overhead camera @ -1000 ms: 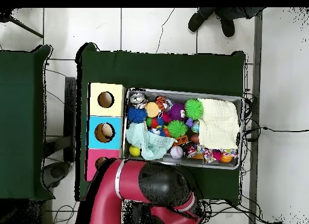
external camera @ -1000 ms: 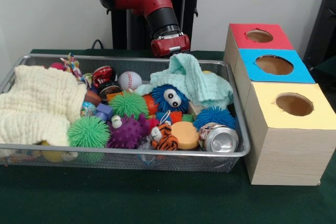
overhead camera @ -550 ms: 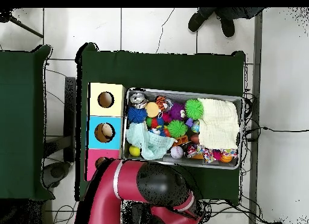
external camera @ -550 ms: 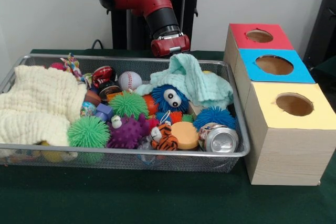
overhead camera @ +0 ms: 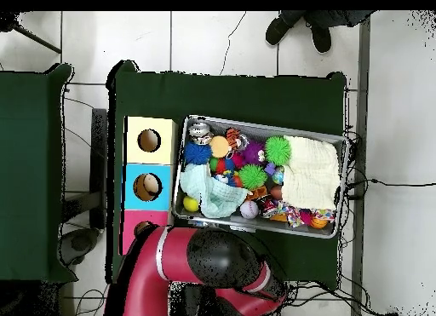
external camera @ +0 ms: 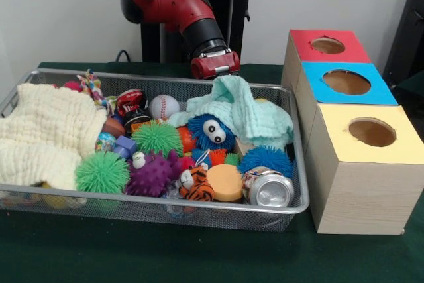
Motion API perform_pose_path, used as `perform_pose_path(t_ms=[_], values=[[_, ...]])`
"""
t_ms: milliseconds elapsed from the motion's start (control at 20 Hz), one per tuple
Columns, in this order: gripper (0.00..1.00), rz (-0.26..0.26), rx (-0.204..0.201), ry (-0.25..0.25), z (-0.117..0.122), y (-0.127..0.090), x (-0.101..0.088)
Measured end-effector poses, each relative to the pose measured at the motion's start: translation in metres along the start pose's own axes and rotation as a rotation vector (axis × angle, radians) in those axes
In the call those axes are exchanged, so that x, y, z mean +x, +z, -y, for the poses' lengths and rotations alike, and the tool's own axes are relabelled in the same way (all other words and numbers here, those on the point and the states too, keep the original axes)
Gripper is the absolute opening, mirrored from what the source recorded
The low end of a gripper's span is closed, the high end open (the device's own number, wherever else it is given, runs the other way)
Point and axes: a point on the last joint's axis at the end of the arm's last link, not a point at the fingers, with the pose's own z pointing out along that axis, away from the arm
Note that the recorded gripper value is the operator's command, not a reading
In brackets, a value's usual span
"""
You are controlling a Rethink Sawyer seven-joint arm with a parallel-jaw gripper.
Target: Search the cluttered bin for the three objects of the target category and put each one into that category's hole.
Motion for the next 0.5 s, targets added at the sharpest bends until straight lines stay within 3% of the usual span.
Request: perform_pose_path(t_ms=[500], values=[[1.00,-0.001,-0.002,-0.006,0.0001,0.0004,-0.0007]])
